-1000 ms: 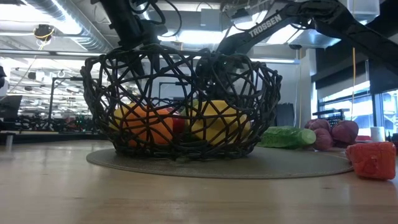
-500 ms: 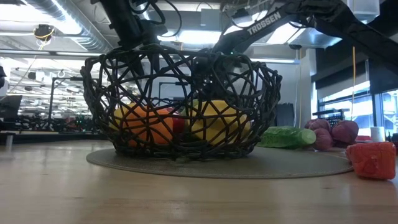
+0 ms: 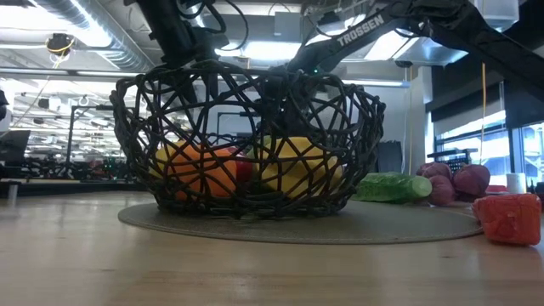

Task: Build produce basket
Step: Put the lemon into the wire basket

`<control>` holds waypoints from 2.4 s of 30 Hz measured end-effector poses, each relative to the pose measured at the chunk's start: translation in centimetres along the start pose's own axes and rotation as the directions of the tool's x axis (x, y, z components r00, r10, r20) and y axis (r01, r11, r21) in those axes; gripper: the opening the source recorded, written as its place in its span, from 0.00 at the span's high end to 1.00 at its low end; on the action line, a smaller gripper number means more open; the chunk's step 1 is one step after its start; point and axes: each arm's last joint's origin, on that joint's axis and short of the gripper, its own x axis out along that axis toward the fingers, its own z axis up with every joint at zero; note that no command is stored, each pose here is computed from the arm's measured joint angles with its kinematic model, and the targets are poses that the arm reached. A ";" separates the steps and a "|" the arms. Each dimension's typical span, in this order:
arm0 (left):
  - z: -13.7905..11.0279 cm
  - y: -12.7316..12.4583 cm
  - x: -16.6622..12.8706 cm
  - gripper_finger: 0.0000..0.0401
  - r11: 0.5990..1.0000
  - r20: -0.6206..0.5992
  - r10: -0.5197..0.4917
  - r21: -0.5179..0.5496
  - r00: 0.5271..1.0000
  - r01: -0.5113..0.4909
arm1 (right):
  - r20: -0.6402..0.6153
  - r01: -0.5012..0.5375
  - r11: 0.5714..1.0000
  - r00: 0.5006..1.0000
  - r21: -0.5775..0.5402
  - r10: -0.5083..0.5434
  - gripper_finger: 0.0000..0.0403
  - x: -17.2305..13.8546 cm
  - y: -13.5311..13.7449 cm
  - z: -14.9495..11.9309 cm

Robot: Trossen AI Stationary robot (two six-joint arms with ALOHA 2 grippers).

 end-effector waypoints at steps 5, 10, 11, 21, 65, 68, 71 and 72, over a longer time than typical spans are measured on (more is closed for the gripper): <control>0.0 0.0 0.0 0.37 1.000 0.000 0.000 0.000 1.000 0.000 | -0.034 -0.060 0.998 0.998 0.025 0.061 0.50 0.0 0.6 -0.3; 0.0 0.0 0.0 0.37 1.000 0.000 0.000 0.000 1.000 0.000 | -0.079 -0.159 0.986 0.984 0.045 0.162 0.50 -0.2 1.6 -0.8; 0.0 0.0 0.0 0.37 1.000 0.000 0.000 -0.001 1.000 0.000 | -0.075 -0.167 0.985 0.983 0.049 0.170 0.50 -0.2 1.6 -0.8; 0.0 0.0 0.0 0.37 1.000 0.000 0.000 -0.001 1.000 0.000 | 0.111 -0.303 0.952 0.949 0.048 0.296 0.50 -0.2 2.4 0.1; 0.0 0.0 0.0 0.37 1.000 0.000 0.000 -0.001 1.000 0.000 | -0.010 -0.279 0.960 0.960 -0.015 0.279 0.50 -4.2 2.5 3.3; 0.0 0.0 0.0 0.37 1.000 0.000 0.000 -0.001 1.000 0.000 | -0.010 -0.282 0.959 0.959 -0.023 0.282 0.50 -4.1 2.7 3.6; 0.0 0.0 0.0 0.37 1.000 0.000 0.000 -0.001 1.000 0.000 | -0.019 -0.280 0.959 0.960 -0.033 0.280 0.50 -4.1 2.9 3.9; 0.0 0.0 0.0 0.37 1.000 0.000 0.000 -0.001 1.000 0.000 | -0.030 -0.275 0.961 0.961 -0.035 0.274 0.50 -4.1 2.9 3.9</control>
